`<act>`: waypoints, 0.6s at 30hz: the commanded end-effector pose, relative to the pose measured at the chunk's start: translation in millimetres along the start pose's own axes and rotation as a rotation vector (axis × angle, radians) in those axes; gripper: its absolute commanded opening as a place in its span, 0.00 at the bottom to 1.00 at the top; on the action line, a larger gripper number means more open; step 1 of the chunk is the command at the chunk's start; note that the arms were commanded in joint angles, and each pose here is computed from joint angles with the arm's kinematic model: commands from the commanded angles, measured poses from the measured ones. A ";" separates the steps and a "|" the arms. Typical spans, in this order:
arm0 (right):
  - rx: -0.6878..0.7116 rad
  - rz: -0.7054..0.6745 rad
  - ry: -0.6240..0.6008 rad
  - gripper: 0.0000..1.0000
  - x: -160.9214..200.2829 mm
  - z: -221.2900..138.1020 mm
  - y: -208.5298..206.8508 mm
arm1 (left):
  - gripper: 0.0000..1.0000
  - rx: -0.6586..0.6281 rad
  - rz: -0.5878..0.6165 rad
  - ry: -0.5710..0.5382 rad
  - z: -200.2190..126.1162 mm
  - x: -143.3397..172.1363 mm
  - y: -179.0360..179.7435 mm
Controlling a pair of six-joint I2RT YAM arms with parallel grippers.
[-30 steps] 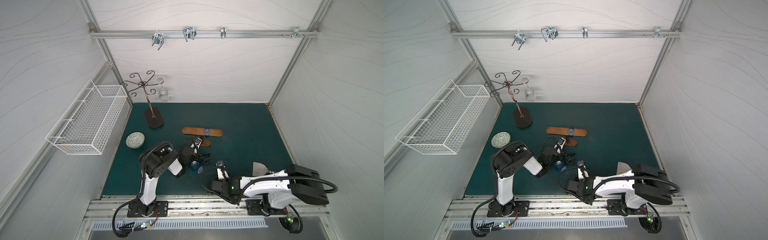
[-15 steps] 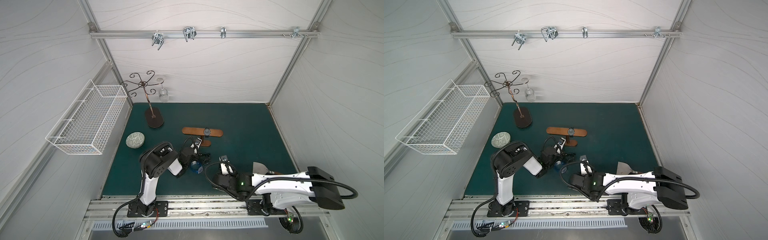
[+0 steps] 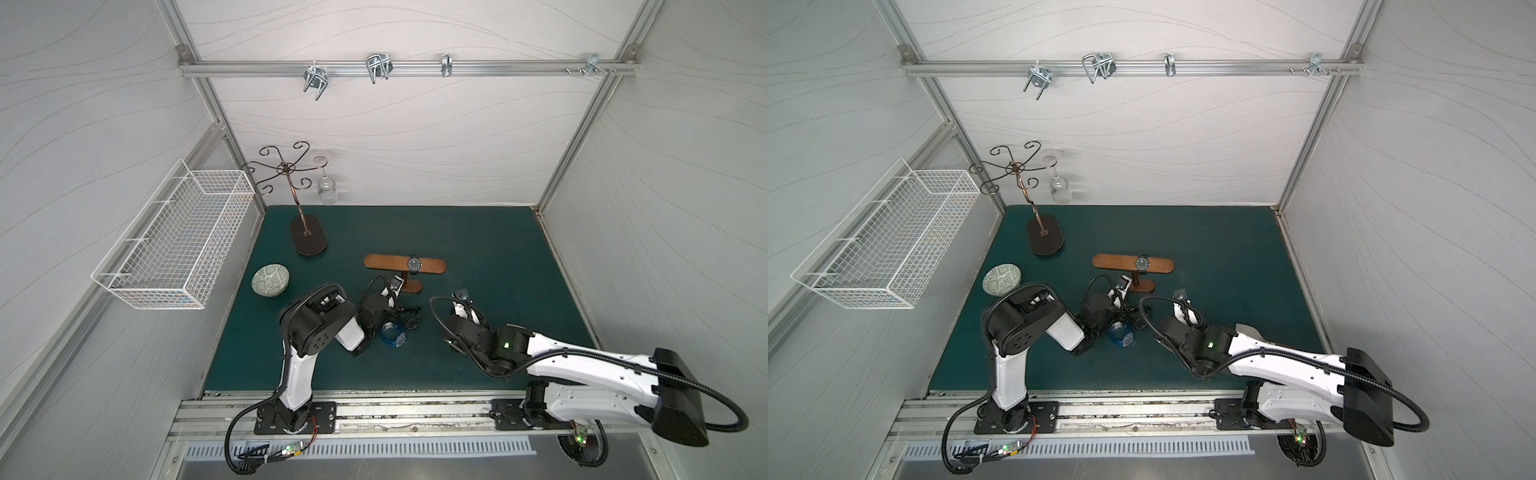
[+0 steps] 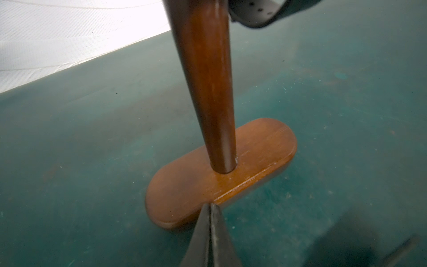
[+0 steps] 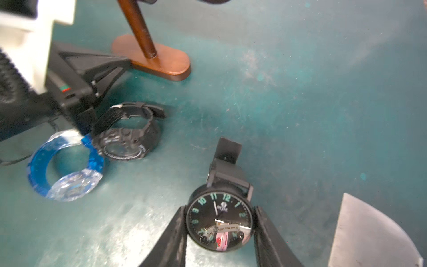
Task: Place watch on stand
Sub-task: Pick up the watch at the center of the board.
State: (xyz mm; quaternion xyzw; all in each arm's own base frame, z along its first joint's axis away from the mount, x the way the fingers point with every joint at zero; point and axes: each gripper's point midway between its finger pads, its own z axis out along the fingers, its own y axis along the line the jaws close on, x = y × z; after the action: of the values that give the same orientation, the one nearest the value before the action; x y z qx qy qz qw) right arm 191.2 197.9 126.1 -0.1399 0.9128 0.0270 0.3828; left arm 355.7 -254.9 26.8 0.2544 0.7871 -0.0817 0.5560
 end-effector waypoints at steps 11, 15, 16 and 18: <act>-0.040 -0.022 -0.054 0.36 -53.9 -2.9 -13.2 | 0.07 -0.006 0.018 0.008 -3.8 4.6 1.2; -0.034 -0.018 -0.063 0.36 -64.8 1.8 -20.9 | 0.07 0.000 0.018 0.008 -3.7 4.1 -0.2; -0.031 -0.018 -0.061 0.36 -67.0 3.0 -22.9 | 0.07 -0.001 0.019 0.008 -3.4 3.8 0.1; -0.031 -0.012 -0.062 0.36 -71.4 4.9 -26.3 | 0.07 -0.001 0.020 0.007 -3.5 3.3 0.3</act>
State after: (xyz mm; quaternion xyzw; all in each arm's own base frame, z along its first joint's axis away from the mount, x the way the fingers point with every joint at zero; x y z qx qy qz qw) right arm 240.8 185.1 160.6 -0.1406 0.9073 0.0302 0.3952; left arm 355.2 -254.7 26.7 0.2547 0.7869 -0.0822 0.5560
